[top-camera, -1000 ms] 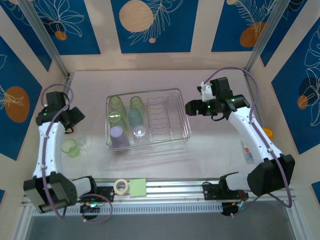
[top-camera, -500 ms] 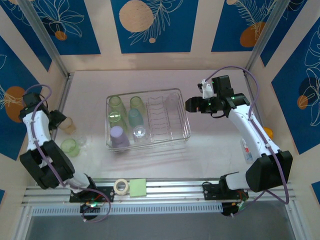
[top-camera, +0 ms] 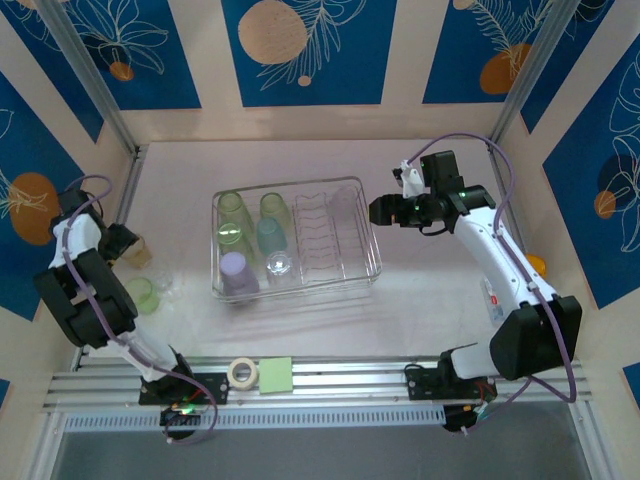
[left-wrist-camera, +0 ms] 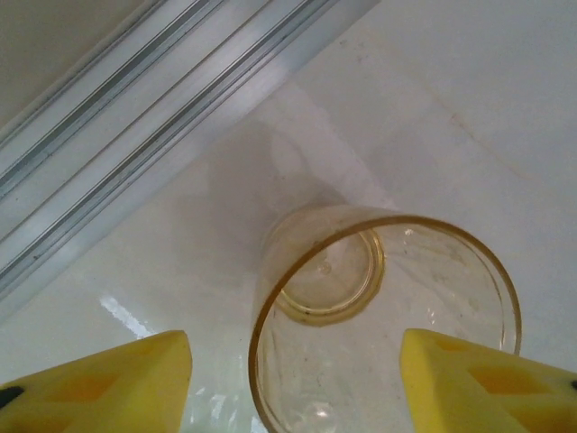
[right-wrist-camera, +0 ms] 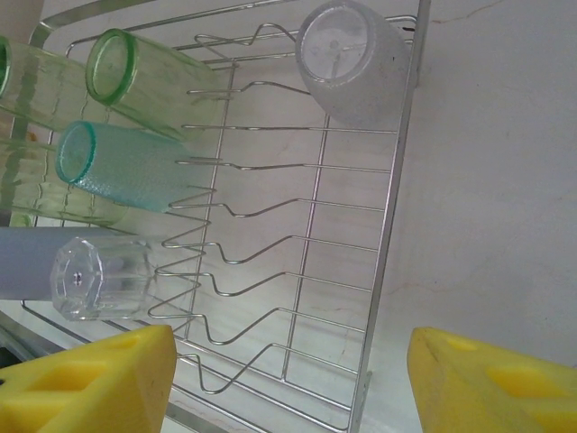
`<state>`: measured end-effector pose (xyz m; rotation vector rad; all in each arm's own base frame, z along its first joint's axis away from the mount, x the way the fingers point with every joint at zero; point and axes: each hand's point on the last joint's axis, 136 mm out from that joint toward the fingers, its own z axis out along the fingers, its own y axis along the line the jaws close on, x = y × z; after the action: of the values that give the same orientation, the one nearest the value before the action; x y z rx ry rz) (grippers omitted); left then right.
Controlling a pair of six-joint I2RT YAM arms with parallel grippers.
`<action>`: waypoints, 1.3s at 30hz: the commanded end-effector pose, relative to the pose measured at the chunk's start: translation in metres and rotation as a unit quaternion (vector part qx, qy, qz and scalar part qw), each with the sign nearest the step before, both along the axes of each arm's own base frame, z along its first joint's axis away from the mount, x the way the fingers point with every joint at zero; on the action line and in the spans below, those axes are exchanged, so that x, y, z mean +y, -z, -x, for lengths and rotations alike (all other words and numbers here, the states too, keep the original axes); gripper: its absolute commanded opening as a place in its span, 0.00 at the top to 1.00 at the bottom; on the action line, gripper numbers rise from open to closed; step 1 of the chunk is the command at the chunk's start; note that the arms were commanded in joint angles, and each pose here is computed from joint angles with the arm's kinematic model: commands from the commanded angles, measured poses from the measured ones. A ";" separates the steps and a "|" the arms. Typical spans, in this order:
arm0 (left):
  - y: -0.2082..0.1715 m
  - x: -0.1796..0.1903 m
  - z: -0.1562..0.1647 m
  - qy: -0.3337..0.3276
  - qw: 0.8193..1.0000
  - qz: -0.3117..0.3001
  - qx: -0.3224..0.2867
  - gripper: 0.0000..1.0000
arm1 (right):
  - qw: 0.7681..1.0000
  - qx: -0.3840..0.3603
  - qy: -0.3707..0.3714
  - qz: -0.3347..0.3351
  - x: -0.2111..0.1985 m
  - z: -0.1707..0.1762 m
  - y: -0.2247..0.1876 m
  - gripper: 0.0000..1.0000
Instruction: Load the cups into the dish rack
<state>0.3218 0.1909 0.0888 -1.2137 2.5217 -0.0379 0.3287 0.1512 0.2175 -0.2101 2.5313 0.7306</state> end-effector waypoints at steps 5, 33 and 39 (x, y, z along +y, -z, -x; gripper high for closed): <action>0.027 -0.001 -0.003 -0.010 1.000 0.018 0.006 0.54 | 1.000 -0.003 -0.007 -0.020 0.006 0.000 -0.013 0.31; -0.214 -0.201 -0.029 0.080 0.889 0.204 -0.403 1.00 | 0.966 -0.139 -0.027 -0.218 0.003 0.071 -0.147 0.15; -0.235 -0.326 -0.019 0.181 0.822 0.344 -0.417 1.00 | 0.952 -0.126 -0.054 -0.273 0.021 0.085 -0.176 0.13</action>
<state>0.3427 -0.0991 0.3026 -0.6583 1.9486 -1.1510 0.2627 0.1559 0.3579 -0.1578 2.0762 1.1756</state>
